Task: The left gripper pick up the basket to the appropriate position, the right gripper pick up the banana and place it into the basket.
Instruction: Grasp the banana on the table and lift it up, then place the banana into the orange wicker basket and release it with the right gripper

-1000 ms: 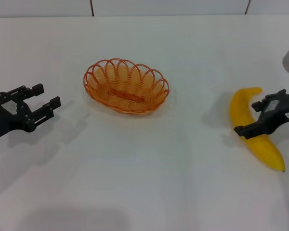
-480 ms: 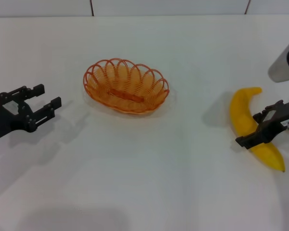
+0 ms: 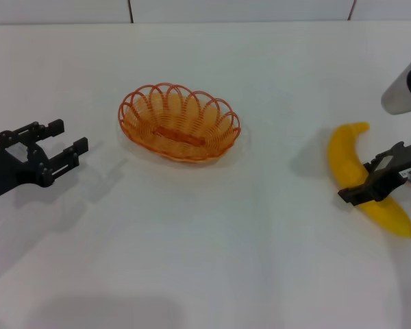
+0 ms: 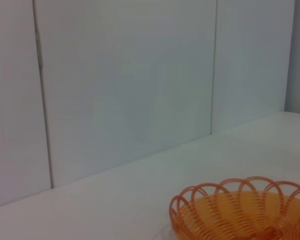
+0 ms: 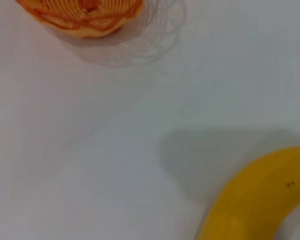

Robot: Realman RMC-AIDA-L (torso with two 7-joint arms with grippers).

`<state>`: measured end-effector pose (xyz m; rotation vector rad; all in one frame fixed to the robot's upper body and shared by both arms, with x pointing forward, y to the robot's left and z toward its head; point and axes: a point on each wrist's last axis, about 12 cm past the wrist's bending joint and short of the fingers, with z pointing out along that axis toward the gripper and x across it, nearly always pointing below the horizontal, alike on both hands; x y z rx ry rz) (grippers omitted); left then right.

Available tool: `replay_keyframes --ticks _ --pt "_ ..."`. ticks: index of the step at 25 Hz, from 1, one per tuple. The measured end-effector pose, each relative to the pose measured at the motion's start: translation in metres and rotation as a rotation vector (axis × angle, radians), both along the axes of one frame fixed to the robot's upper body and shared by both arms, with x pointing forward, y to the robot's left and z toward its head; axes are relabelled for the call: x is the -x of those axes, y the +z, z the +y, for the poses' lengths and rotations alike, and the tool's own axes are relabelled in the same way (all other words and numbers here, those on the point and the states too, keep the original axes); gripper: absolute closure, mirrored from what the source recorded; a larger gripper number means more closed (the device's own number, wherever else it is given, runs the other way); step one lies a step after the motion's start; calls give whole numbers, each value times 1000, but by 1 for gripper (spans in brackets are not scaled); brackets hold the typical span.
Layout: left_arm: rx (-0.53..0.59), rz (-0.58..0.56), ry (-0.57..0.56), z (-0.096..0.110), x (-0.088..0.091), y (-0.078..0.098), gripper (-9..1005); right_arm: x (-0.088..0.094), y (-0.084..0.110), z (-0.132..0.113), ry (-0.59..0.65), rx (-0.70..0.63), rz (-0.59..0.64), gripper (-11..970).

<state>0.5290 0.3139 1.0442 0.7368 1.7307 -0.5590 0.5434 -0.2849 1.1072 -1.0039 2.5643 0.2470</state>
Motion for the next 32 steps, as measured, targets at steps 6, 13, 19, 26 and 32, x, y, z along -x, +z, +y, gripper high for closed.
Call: replay_keyframes --ticks 6,13,19,26,32 --pt "0 1 1 0 0 0 412 0 4 1 10 -3 -11 332" --pt "2 3 7 1 2 -1 412 -12 32 19 96 -68 -156 465" --pt "2 1 3 0 1 0 413 -27 58 68 291 -180 -294 466" --pt "4 -2 1 -1 0 0 413 -47 63 153 510 -151 -384 459" --pt "7 -10 -20 -6 -4 3 414 -62 41 190 554 -85 -377 452"
